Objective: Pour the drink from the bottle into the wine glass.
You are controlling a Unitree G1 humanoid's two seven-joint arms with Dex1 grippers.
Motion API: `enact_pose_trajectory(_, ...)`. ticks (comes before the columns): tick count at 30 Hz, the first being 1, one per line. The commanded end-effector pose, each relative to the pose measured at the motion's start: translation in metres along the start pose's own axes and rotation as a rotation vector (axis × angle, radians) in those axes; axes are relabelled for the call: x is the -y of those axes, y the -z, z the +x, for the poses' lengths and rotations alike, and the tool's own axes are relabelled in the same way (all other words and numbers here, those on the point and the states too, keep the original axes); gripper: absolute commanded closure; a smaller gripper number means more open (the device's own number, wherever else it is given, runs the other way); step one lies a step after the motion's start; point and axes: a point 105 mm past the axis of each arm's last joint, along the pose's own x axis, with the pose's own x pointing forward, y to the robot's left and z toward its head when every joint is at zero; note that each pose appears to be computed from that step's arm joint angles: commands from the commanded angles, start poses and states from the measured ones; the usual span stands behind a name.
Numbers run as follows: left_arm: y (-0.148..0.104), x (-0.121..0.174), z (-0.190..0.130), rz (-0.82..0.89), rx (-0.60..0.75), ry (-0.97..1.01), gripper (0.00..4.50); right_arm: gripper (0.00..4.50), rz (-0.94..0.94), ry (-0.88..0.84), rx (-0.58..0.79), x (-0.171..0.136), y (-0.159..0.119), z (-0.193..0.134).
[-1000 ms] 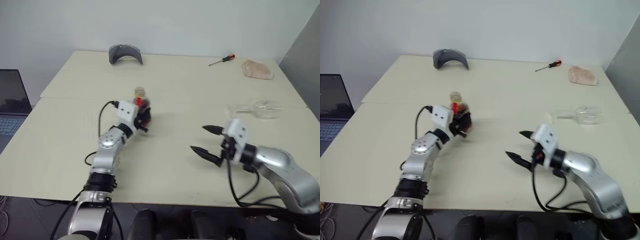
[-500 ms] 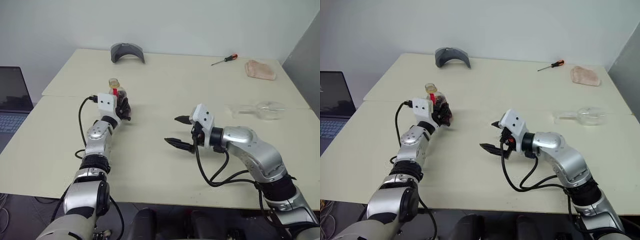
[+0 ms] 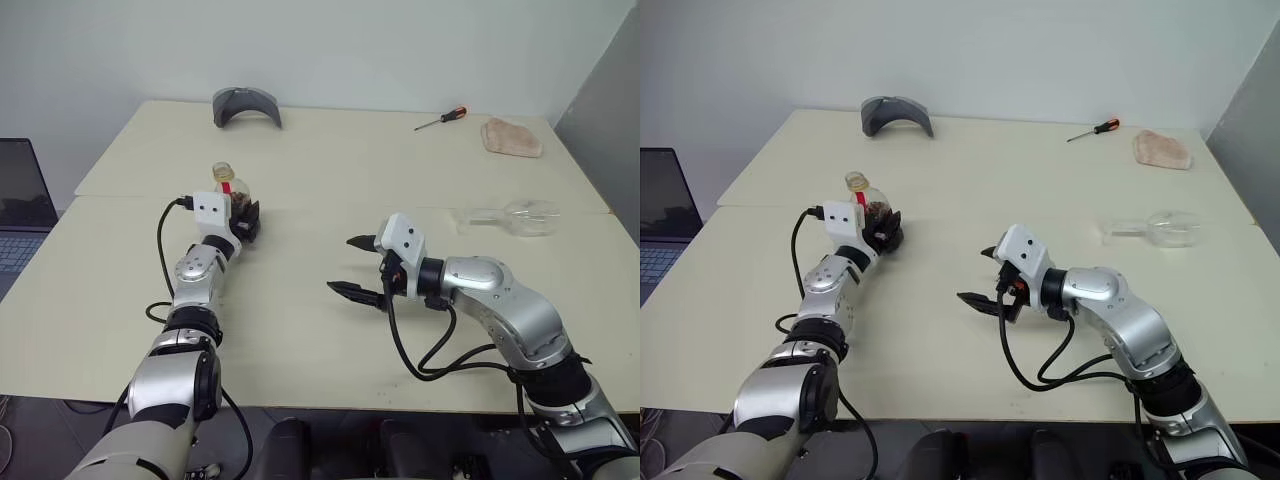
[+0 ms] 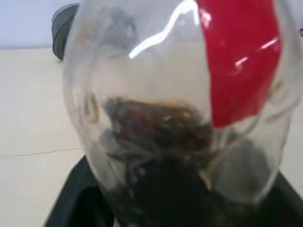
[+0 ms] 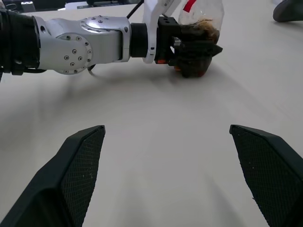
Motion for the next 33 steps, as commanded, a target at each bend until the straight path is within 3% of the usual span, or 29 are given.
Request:
enact_pose_trajectory(1,-0.006,-0.003,-0.004,-0.009,0.047,-0.002,0.36,0.00,-0.023,-0.003,0.029,-0.002,-0.010,-0.006)
enact_pose_trajectory(2,-0.005,-0.002,-0.006,-0.009,0.048,0.002,0.02,0.00,-0.023,-0.004,0.029,-0.003,-0.010,-0.007)
enact_pose_trajectory(12,-0.002,0.003,-0.037,0.049,0.067,0.037,0.02,0.00,-0.017,0.004,0.033,-0.003,-0.014,-0.020)
enact_pose_trajectory(18,-0.009,-0.001,-0.082,0.067,0.071,-0.070,0.02,0.00,0.052,0.015,0.046,-0.006,-0.014,-0.039)
enact_pose_trajectory(21,-0.007,0.020,-0.115,0.088,0.018,0.014,0.02,0.00,0.146,0.117,0.054,0.003,-0.008,-0.053)
enact_pose_trajectory(25,-0.008,0.048,-0.131,0.123,-0.037,0.171,0.02,0.00,0.299,0.265,0.057,0.011,0.007,-0.065)
enact_pose_trajectory(28,-0.014,0.071,-0.129,0.150,-0.052,0.324,0.02,0.00,0.450,0.399,0.096,0.020,0.017,-0.073)
enact_pose_trajectory(33,-0.045,0.104,-0.102,0.126,-0.006,0.577,0.02,0.00,0.792,0.846,0.274,0.071,0.038,-0.100)
